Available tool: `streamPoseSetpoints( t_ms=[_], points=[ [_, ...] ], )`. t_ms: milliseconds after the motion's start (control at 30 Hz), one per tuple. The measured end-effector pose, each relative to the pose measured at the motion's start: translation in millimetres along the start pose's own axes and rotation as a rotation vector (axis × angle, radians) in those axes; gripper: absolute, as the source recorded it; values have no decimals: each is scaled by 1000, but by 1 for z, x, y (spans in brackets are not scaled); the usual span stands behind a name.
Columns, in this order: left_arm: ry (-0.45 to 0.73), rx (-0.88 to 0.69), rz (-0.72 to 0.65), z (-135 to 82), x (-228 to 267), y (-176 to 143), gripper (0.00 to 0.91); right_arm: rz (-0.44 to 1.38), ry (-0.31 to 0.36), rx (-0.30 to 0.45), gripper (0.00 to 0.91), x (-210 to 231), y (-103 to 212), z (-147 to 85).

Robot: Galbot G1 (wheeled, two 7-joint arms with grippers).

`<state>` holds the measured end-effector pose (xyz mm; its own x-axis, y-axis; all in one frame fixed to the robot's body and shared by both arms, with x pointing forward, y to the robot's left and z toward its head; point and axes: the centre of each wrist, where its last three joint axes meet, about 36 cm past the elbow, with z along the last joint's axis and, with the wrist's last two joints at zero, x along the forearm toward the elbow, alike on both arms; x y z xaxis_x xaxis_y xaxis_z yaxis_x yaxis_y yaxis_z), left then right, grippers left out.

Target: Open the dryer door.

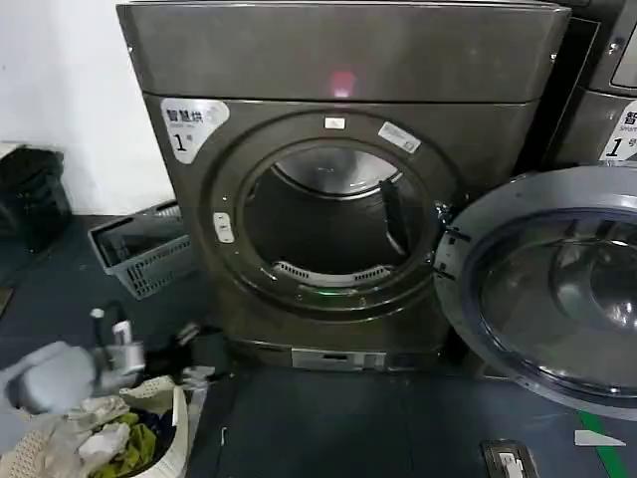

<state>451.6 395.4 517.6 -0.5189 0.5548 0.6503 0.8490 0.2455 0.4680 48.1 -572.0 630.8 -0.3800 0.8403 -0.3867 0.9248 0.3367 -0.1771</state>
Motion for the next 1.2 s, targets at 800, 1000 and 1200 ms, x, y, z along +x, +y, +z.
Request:
streamPoseSetpoints(
  t_ms=[800, 1000, 1200],
  points=[
    [445, -228, 161, 30, 115, 36, 907, -8, 23, -7, 907, 4, 3, 0],
    [501, -272, 199, 32, 118, 40, 907, -13, 17, -3, 907, 3, 2, 0],
    [500, -276, 204, 34, 118, 41, 907, -20, -3, -5, 907, 2, 4, -2]
  ],
)
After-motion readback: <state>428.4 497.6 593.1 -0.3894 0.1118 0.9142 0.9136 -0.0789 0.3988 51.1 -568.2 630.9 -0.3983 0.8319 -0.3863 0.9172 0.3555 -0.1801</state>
